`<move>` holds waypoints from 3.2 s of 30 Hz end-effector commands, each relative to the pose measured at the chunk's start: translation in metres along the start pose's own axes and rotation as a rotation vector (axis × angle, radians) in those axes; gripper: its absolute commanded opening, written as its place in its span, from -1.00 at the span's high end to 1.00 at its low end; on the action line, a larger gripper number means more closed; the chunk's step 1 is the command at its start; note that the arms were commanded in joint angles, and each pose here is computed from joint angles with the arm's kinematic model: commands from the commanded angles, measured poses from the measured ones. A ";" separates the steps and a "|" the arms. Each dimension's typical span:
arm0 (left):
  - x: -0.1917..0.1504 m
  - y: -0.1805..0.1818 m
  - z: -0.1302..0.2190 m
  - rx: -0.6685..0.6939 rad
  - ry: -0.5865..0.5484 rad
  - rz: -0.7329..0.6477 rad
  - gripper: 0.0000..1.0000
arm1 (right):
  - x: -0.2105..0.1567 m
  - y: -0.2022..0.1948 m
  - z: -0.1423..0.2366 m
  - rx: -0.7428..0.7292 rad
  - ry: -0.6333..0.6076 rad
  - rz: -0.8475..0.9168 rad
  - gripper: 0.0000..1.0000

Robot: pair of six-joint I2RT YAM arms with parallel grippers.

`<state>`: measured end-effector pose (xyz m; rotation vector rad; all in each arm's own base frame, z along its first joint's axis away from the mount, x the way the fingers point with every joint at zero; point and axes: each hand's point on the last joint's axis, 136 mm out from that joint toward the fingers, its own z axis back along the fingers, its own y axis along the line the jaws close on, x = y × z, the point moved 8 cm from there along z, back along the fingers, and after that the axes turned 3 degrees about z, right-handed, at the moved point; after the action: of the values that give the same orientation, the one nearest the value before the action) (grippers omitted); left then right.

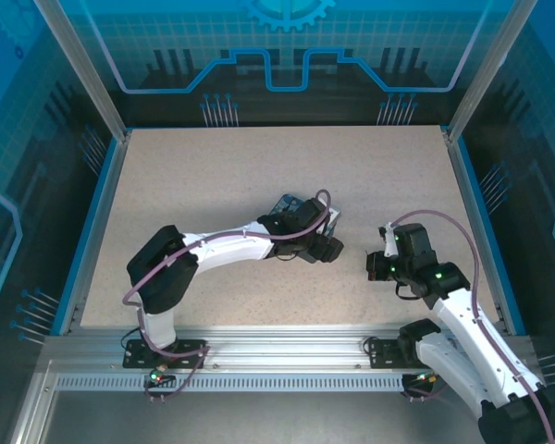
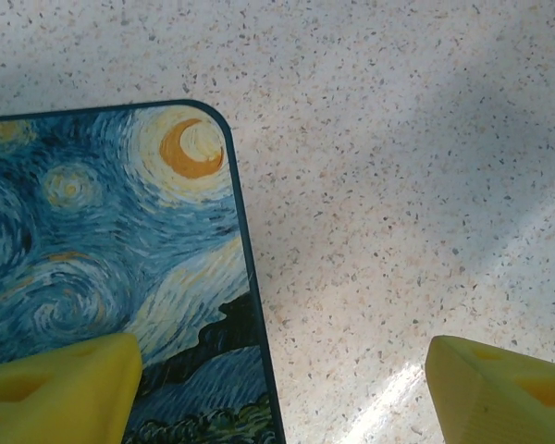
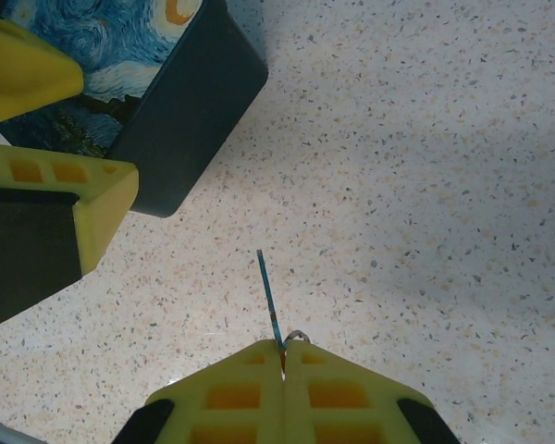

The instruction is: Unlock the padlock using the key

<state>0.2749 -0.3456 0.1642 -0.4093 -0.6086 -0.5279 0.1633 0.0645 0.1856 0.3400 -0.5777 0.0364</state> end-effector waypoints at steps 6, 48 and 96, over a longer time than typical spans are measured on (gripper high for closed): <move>0.022 0.008 0.065 -0.035 -0.151 -0.026 -0.71 | 0.011 0.011 -0.008 0.100 -0.011 -0.012 1.00; -0.091 0.111 0.053 -0.265 -0.199 0.399 -0.56 | 0.064 0.090 -0.150 0.357 0.048 0.109 1.00; -0.101 0.078 -0.009 -0.298 -0.139 0.349 -0.13 | 0.054 0.095 -0.160 0.370 0.099 0.118 1.00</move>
<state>0.2538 -0.2481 0.0801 -0.8128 -0.5999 -0.2830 0.2936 0.2033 0.1424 0.7088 -0.6030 0.2739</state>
